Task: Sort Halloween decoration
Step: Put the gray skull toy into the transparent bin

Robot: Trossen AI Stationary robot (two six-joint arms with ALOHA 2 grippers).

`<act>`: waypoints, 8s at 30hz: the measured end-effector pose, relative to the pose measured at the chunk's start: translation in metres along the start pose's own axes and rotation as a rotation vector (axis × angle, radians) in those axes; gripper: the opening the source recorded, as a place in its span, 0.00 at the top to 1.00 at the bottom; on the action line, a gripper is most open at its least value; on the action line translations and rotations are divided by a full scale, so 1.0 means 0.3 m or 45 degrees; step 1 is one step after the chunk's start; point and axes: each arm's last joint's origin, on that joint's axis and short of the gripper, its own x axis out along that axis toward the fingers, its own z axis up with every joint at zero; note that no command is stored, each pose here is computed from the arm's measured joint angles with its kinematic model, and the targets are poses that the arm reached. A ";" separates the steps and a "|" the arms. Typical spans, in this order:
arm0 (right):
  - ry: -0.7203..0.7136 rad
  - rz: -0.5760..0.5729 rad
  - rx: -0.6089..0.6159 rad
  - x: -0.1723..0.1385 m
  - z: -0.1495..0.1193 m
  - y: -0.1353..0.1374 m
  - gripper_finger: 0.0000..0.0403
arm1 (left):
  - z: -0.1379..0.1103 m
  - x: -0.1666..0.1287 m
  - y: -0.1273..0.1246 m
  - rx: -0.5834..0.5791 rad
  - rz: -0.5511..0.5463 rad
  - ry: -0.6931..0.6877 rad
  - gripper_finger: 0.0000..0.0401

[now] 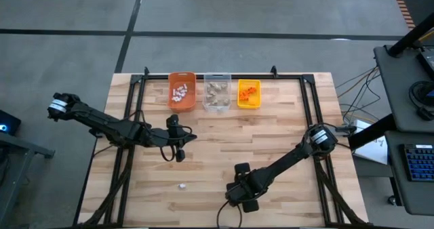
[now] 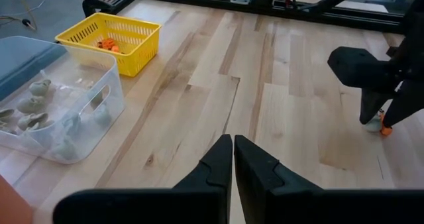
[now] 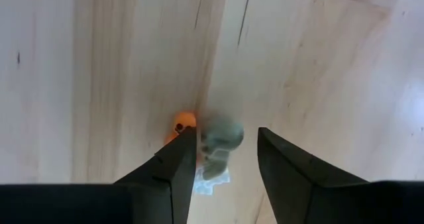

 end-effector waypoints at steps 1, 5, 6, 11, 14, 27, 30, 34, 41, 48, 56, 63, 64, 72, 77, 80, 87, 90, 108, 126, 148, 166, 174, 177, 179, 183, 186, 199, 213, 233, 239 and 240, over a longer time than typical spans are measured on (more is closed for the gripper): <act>0.000 0.000 -0.002 0.000 0.000 -0.001 0.63 | 0.000 0.000 0.000 0.000 0.000 0.000 1.00; 0.009 -0.003 -0.015 0.007 -0.003 -0.008 0.64 | 0.000 0.000 0.000 0.000 0.000 -0.001 1.00; 0.012 -0.004 -0.017 0.009 -0.004 -0.011 0.64 | 0.000 0.000 0.000 -0.001 -0.001 -0.002 1.00; 0.022 -0.010 -0.038 0.027 -0.011 -0.026 0.65 | 0.003 0.000 -0.001 -0.006 -0.004 -0.011 1.00; -0.008 -0.002 -0.062 0.035 -0.004 -0.033 0.66 | 0.004 0.000 -0.002 -0.009 -0.005 -0.017 1.00; -0.010 0.018 -0.099 0.039 0.002 -0.057 0.84 | 0.004 0.000 -0.002 -0.009 -0.006 -0.016 1.00; -0.005 0.016 -0.105 0.037 0.001 -0.061 0.85 | 0.004 0.000 -0.002 -0.009 -0.006 -0.016 1.00; 0.011 0.011 -0.122 0.027 -0.002 -0.071 0.86 | 0.004 0.000 -0.002 -0.009 -0.006 -0.016 1.00; 0.048 -0.007 -0.083 -0.008 0.017 -0.128 0.86 | 0.007 0.000 -0.003 -0.014 -0.009 -0.026 1.00; 0.009 -0.012 -0.090 -0.062 0.052 -0.212 0.91 | 0.008 -0.001 -0.003 -0.014 -0.012 -0.027 1.00; -0.134 -0.028 -0.007 -0.178 0.110 -0.364 0.98 | 0.022 -0.032 -0.008 -0.025 -0.050 -0.064 1.00; -0.232 -0.064 -0.044 -0.262 0.150 -0.525 0.98 | 0.054 -0.104 -0.002 -0.058 -0.111 -0.147 1.00; -0.241 -0.050 -0.049 -0.267 0.152 -0.544 0.98 | 0.055 -0.114 0.001 -0.056 -0.115 -0.148 1.00; -0.220 -0.028 0.019 -0.250 0.136 -0.617 0.98 | 0.046 -0.142 -0.001 -0.028 -0.139 -0.118 1.00; -0.269 -0.016 0.306 -0.225 0.143 -0.655 0.98 | 0.034 -0.122 -0.009 -0.009 -0.116 -0.088 1.00; -0.341 -0.020 0.305 -0.199 0.154 -0.663 0.96 | 0.023 -0.106 -0.015 0.008 -0.105 -0.058 1.00; -0.465 -0.187 0.327 -0.155 0.159 -0.717 0.81 | 0.014 -0.092 -0.020 0.007 -0.079 -0.041 1.00; -0.487 -0.361 0.339 -0.139 0.156 -0.735 0.72 | 0.015 -0.093 -0.019 0.027 -0.078 -0.044 1.00; -0.658 -0.416 0.308 -0.118 0.033 -0.702 0.61 | -0.005 -0.025 -0.054 0.103 -0.074 -0.044 1.00; -1.352 -0.336 0.379 -0.198 -0.236 -0.593 0.66 | -0.006 0.149 -0.052 0.138 0.015 -0.214 1.00; -1.279 -0.411 0.236 -0.178 -0.250 -0.588 0.70 | -0.118 0.370 0.072 0.120 0.239 -0.146 0.68; -1.259 -0.398 0.258 -0.173 -0.254 -0.589 0.71 | -0.220 0.521 0.152 0.160 0.357 -0.063 0.58; -1.223 -0.383 0.283 -0.164 -0.260 -0.588 0.72 | -0.260 0.545 0.174 0.151 0.384 -0.006 0.58; -1.222 -0.383 0.283 -0.163 -0.260 -0.588 0.72 | -0.276 0.552 0.181 0.143 0.392 0.014 0.58; -1.222 -0.383 0.283 -0.163 -0.260 -0.588 0.72 | -0.283 0.555 0.183 0.142 0.394 0.022 0.58; -1.222 -0.383 0.283 -0.163 -0.260 -0.588 0.72 | -0.286 0.556 0.182 0.137 0.393 0.025 0.59; -1.222 -0.383 0.284 -0.163 -0.260 -0.588 0.73 | -0.286 0.556 0.182 0.137 0.393 0.026 0.61; -1.227 -0.366 0.314 -0.163 -0.260 -0.588 0.75 | -0.287 0.555 0.181 0.137 0.392 0.025 0.83; -1.225 -0.313 0.367 -0.160 -0.261 -0.574 0.77 | -0.065 0.423 0.146 0.111 0.276 -0.155 0.86; -1.264 -0.238 0.469 -0.253 -0.301 -0.557 0.79 | 0.289 0.418 0.456 0.171 0.239 0.242 0.87; -1.195 -0.200 0.498 -0.268 -0.330 -0.534 0.79 | 0.273 0.529 0.560 0.132 0.291 0.440 0.87; -1.195 -0.195 0.494 -0.269 -0.330 -0.529 0.80 | 0.268 0.547 0.579 0.124 0.302 0.466 0.87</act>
